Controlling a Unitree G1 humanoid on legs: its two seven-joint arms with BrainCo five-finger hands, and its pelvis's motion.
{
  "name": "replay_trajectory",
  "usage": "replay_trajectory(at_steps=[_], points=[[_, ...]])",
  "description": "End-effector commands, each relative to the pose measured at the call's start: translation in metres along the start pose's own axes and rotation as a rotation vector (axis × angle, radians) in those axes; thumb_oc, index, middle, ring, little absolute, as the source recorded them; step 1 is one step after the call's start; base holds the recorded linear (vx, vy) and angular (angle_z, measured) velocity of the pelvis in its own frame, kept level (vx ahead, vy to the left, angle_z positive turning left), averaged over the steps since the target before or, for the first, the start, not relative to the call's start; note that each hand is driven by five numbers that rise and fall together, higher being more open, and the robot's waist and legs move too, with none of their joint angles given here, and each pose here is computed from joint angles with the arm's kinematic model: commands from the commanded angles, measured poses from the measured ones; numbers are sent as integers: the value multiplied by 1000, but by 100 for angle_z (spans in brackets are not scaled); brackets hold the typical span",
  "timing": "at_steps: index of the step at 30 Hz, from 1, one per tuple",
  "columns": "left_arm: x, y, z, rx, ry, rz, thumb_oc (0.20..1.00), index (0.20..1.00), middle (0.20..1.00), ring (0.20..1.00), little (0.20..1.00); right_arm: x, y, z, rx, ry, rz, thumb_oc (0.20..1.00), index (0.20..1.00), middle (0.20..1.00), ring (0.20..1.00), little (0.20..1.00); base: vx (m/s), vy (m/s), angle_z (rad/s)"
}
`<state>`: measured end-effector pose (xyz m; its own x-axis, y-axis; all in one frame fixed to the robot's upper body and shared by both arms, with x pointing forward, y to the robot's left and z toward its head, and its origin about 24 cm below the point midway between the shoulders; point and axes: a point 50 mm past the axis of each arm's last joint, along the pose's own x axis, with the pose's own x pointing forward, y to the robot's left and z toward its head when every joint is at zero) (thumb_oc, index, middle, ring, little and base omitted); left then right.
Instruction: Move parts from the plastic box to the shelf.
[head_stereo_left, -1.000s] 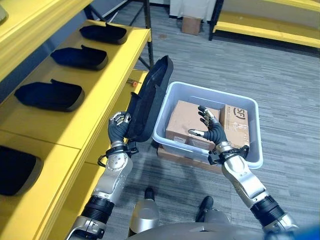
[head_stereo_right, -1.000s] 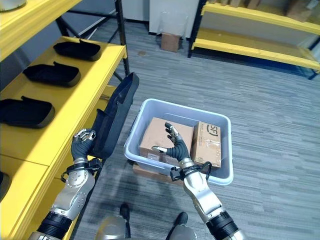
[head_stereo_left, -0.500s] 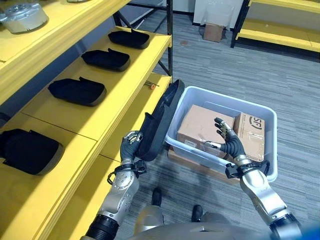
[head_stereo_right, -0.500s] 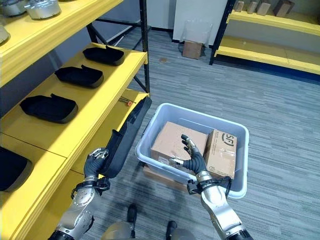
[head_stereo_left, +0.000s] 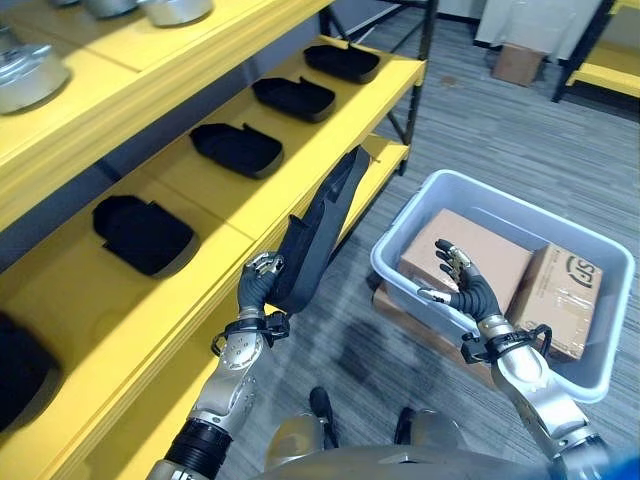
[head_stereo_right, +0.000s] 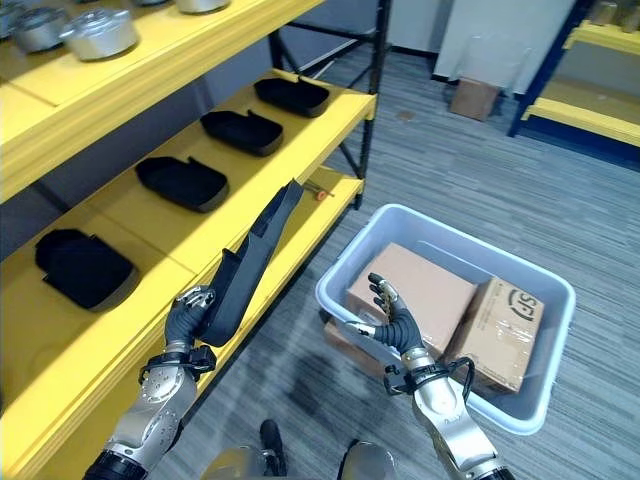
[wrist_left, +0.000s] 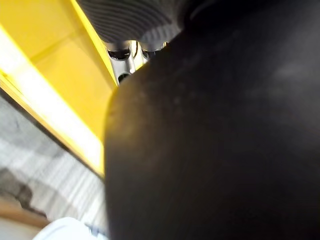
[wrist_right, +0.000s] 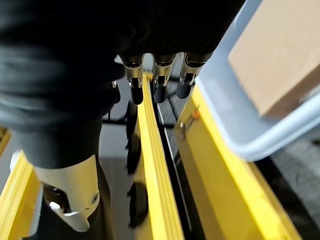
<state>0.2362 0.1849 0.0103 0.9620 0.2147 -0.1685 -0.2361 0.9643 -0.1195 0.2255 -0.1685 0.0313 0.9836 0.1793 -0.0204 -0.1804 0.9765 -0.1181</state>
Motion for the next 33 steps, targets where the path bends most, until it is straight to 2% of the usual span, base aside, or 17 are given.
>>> replay_trajectory(at_steps=[1, 16, 25, 32, 33], points=[[9, 5, 40, -75, -188, 10, 200, 200, 200, 200, 200, 3, -4, 22, 6, -129, 6, 1000, 1000, 1000, 1000, 1000, -57, 288, 83], [2, 24, 34, 82, -187, 50, 200, 200, 200, 200, 200, 3, 11, 20, 44, -109, 83, 1000, 1000, 1000, 1000, 1000, -53, 255, 42], [-9, 39, 34, 195, -174, 14, 200, 200, 200, 200, 200, 10, 26, 34, 103, -145, 169, 1000, 1000, 1000, 1000, 1000, -80, 203, 29], [-3, 39, 39, 252, -192, -47, 200, 200, 200, 200, 200, 19, 22, 43, 72, -170, 106, 1000, 1000, 1000, 1000, 1000, -82, 181, 33], [-1, 37, 42, 267, -206, -60, 200, 200, 200, 200, 200, 20, 22, 43, -4, -184, 79, 1000, 1000, 1000, 1000, 1000, -29, 164, 33]])
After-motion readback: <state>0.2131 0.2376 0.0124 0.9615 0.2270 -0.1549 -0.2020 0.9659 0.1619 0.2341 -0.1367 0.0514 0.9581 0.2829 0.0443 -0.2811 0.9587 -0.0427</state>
